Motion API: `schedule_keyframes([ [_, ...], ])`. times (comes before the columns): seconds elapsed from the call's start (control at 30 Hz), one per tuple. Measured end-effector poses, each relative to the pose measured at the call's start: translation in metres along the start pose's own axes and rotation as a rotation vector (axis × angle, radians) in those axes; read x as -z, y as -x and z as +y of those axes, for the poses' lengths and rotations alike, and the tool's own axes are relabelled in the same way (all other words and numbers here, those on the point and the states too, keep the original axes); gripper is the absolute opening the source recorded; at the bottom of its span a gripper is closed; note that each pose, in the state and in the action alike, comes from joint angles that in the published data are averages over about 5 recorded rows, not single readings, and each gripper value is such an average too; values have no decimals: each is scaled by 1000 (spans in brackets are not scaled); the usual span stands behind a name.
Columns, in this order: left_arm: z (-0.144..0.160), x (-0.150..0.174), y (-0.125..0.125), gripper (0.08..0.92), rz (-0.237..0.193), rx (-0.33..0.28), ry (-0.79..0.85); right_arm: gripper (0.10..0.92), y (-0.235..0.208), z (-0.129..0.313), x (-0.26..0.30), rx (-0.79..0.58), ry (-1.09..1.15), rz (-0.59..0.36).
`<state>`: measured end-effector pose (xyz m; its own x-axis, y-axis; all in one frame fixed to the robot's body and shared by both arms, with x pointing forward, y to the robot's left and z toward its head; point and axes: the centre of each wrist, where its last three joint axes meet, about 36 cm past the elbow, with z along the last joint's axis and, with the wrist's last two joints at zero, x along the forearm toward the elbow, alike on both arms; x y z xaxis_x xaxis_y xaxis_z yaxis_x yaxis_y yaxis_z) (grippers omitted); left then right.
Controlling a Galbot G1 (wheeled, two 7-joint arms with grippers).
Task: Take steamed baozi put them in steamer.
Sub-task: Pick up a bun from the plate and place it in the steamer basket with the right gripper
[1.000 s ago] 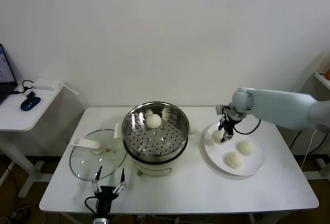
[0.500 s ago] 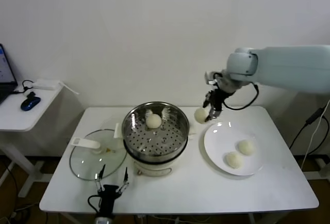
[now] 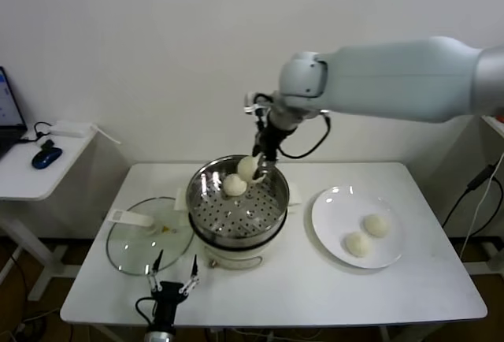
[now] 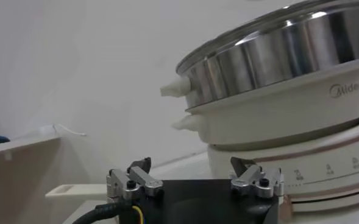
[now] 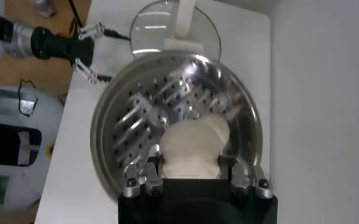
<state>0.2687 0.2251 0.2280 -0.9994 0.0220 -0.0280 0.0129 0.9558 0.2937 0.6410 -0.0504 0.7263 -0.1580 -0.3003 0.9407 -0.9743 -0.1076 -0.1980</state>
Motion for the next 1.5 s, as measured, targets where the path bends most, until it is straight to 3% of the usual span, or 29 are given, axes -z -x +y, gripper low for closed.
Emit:
schedule_keyframes([
  [0.53,1,-7,1,823,10,1,7,619,106,-11,49,31,-50,33],
  [0.9,2,-11,3,823,15,1,8,619,147,-6,48,67,-46,35],
  [1.03,1,-12,3,823,16,0,8,653,150,-6,49,64,-48,30],
  [1.27,2,-10,2,823,13,1,9,810,131,-14,34,43,-59,46],
  [1.5,1,-9,0,823,14,-4,11,823,77,-24,-8,47,-86,82],
])
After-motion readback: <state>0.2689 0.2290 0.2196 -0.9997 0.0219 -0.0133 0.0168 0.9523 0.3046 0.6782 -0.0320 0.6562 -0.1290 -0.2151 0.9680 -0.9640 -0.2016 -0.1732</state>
